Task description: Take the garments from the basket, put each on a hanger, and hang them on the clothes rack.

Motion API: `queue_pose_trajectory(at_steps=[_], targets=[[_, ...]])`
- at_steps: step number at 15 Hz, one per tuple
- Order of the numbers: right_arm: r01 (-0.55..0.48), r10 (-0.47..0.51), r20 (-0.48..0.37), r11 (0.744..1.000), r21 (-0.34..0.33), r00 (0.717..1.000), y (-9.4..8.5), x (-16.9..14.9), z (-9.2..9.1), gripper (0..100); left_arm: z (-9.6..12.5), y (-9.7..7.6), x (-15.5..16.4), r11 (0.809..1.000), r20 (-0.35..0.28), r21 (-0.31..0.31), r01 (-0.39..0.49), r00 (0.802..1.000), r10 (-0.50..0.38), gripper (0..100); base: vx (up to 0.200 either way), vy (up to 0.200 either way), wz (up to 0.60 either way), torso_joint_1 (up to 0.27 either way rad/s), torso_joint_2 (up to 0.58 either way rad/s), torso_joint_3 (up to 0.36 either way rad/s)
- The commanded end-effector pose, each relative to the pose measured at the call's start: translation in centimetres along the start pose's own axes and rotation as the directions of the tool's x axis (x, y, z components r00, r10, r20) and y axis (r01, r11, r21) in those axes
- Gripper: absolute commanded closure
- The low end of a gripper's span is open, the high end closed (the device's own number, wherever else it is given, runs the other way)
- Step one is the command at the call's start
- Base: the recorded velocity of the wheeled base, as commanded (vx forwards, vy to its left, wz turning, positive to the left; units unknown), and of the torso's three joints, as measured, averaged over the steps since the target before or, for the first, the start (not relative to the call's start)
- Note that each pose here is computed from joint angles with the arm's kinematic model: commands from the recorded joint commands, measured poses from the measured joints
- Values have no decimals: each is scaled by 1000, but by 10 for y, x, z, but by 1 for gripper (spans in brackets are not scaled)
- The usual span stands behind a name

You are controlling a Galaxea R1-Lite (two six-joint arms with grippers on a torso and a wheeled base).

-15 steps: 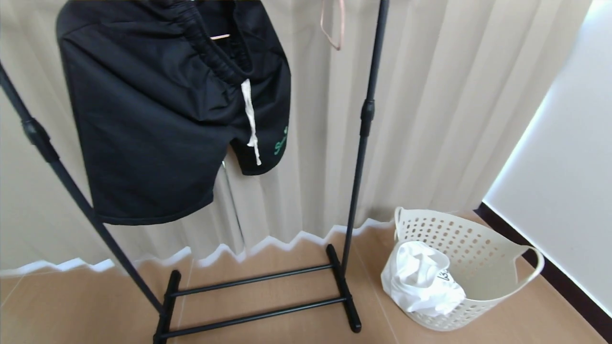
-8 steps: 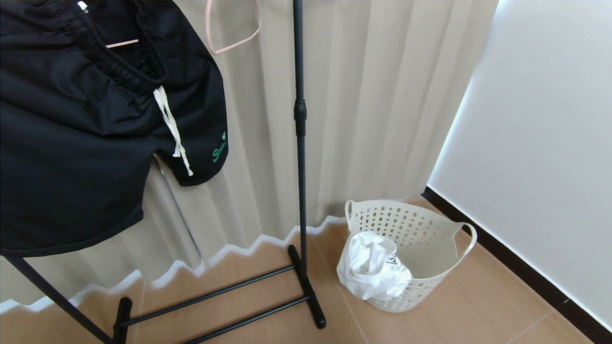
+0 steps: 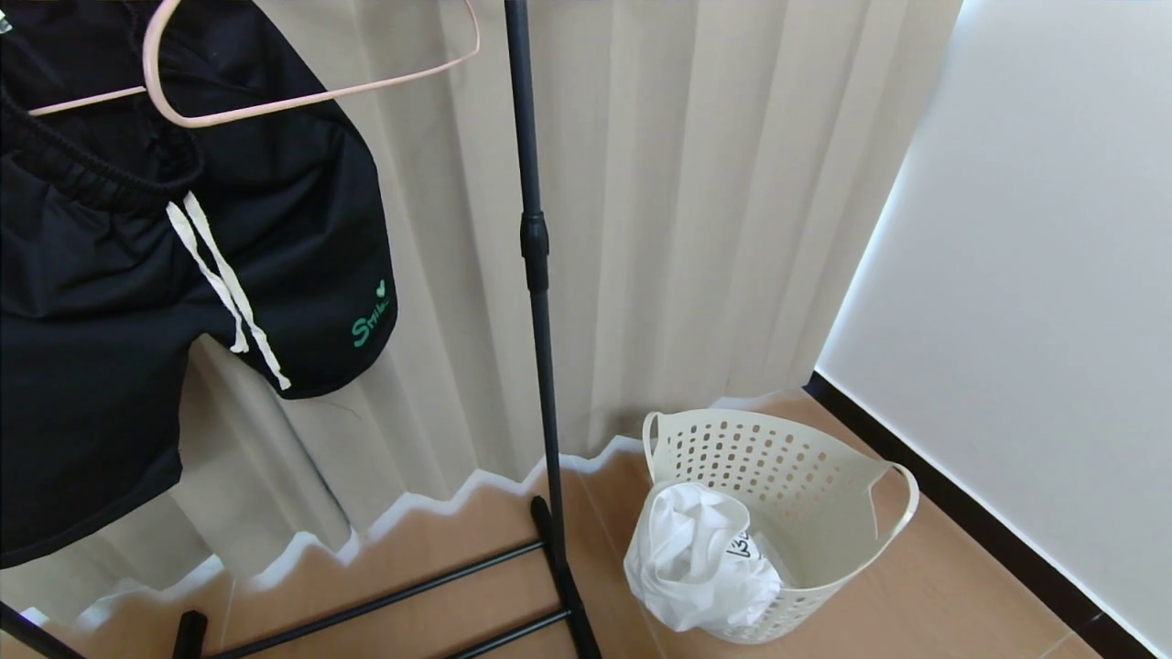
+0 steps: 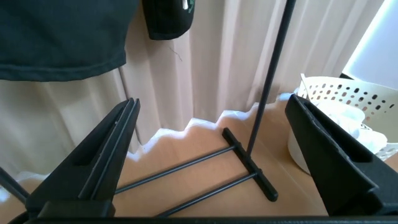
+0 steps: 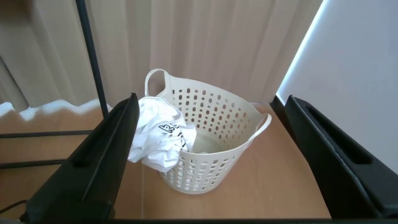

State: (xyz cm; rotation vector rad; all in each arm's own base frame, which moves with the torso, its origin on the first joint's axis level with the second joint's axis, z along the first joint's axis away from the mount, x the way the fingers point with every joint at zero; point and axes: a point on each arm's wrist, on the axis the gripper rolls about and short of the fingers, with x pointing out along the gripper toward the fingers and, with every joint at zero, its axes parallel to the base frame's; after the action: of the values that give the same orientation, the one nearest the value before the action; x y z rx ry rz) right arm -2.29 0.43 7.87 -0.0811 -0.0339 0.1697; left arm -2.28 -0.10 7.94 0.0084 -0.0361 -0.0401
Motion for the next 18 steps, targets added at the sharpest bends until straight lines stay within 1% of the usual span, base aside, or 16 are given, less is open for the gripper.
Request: queue_pose_trajectory(at_steps=[1,8,18], targets=[[-1,1,-1,1000,-1,1000,0,0,0,0,0,0,0,1000,1,0,0,1000,0,0,0,0,0,0,0,0],[-1,1,-1,1000,-2,1000,0,0,0,0,0,0,0,1000,-1,0,0,1000,0,0,0,0,0,-1,1,-11],[-1,1,-1,1000,-2,1000,0,0,0,0,0,0,0,1000,-1,0,-2,1000,2,0,0,0,0,2,2,-184]])
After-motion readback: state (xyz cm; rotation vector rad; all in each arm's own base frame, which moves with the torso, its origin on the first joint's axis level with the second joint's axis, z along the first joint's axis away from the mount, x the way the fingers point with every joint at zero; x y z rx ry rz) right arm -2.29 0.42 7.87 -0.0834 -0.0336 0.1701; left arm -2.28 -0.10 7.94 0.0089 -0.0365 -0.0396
